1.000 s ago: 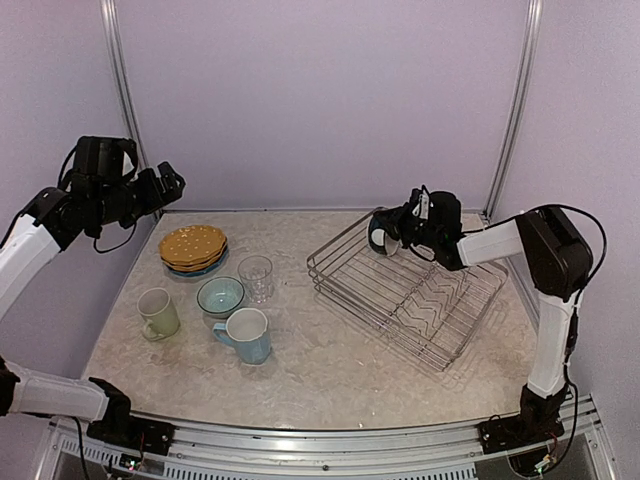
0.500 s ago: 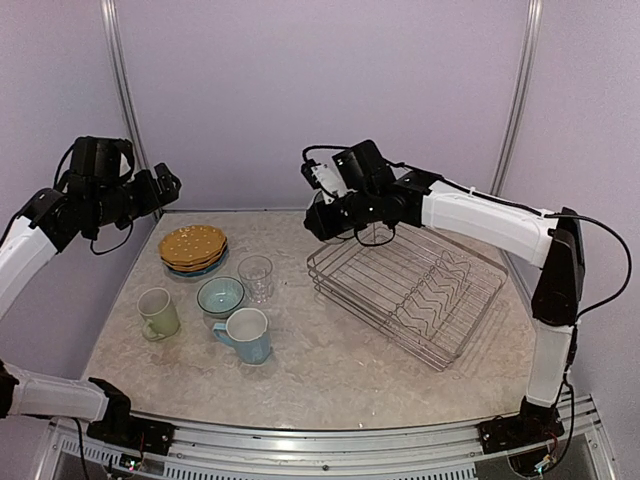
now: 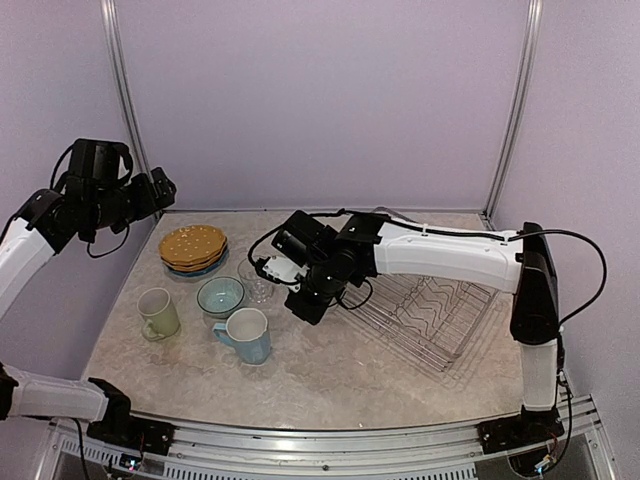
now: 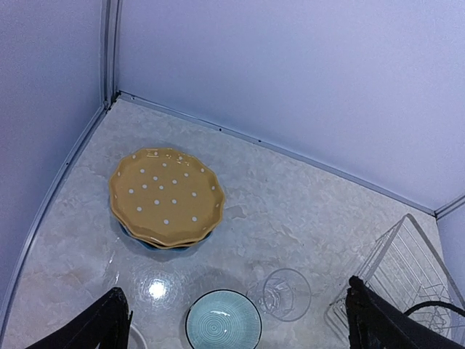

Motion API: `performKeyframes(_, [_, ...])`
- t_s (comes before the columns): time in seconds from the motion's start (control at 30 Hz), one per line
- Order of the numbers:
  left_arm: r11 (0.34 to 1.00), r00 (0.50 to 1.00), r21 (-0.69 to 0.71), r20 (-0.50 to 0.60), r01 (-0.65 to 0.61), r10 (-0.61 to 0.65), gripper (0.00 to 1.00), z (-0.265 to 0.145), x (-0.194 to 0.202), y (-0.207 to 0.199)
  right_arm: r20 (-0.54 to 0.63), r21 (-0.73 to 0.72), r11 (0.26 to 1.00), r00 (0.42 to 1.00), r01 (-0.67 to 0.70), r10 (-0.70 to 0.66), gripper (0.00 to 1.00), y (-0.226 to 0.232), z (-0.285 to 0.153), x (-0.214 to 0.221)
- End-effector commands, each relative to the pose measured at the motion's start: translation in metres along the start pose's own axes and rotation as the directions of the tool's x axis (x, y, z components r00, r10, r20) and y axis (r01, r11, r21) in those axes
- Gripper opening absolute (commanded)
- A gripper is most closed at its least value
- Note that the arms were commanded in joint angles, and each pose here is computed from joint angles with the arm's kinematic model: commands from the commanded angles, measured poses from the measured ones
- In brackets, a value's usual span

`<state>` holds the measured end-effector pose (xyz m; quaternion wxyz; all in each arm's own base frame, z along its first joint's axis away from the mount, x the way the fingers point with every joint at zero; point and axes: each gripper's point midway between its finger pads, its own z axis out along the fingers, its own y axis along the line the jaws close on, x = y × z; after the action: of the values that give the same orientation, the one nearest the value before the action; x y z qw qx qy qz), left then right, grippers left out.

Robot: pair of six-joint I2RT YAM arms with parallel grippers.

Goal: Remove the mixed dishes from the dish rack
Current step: Place the bowl at the center of the board.

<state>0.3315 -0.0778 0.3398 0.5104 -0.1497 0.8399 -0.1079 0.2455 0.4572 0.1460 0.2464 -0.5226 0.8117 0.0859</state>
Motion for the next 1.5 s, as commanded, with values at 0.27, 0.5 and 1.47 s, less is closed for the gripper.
performKeyframes(0.27, [1.000, 1.000, -0.019, 0.006, -0.002, 0.002, 0.99, -0.013, -0.001, 0.007, -0.016, -0.069, 0.997, 0.999, 0.040, -0.041, 0.00, 0.028, 0.040, 0.025])
performKeyframes(0.5, [1.000, 1.000, -0.019, 0.010, -0.002, 0.002, 0.99, -0.013, -0.002, 0.006, -0.058, -0.055, 0.998, 0.997, 0.043, -0.046, 0.01, 0.028, 0.059, 0.047])
performKeyframes(1.47, [1.000, 0.999, -0.024, 0.030, -0.016, 0.017, 0.99, -0.016, -0.011, 0.002, 0.302, 0.127, 0.978, 0.946, -0.166, 0.121, 1.00, -0.031, -0.075, -0.023])
